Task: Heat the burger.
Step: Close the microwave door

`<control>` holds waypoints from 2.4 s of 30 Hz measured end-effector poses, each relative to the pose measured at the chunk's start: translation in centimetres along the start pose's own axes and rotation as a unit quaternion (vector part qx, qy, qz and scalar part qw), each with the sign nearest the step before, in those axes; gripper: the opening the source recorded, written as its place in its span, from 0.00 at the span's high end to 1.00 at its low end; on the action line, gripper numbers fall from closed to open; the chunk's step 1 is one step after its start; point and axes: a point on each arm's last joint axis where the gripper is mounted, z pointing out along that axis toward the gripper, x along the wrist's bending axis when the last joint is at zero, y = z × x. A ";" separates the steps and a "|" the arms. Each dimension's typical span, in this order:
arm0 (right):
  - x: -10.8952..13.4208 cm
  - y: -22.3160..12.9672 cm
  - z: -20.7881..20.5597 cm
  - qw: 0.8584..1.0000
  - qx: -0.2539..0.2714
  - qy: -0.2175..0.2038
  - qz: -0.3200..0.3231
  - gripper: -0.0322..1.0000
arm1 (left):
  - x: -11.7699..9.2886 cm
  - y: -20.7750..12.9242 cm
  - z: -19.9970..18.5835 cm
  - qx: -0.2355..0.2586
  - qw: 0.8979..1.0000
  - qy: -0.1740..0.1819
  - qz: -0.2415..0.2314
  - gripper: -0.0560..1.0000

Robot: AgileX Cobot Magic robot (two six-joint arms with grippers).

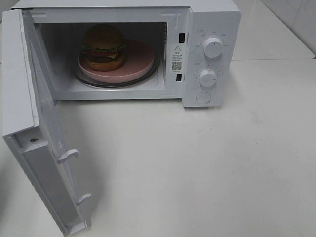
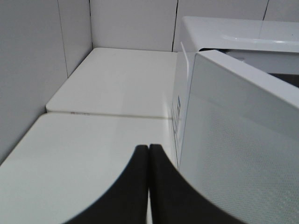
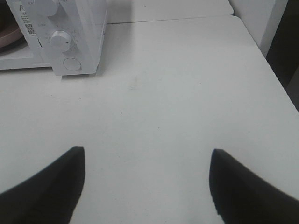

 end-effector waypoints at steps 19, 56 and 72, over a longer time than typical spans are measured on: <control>0.0 0.0 0.0 1.000 0.000 0.000 0.000 0.26 | -1.9 -3.0 4.5 0.036 0.994 -0.097 0.024 0.95; 0.0 0.0 0.0 1.000 0.000 0.000 0.000 0.26 | -9.2 -5.2 9.9 0.081 0.960 -0.268 0.000 0.95; 0.0 0.0 0.0 1.000 0.000 0.000 0.000 0.26 | -15.1 -5.0 13.5 0.061 0.953 -0.295 -0.013 0.95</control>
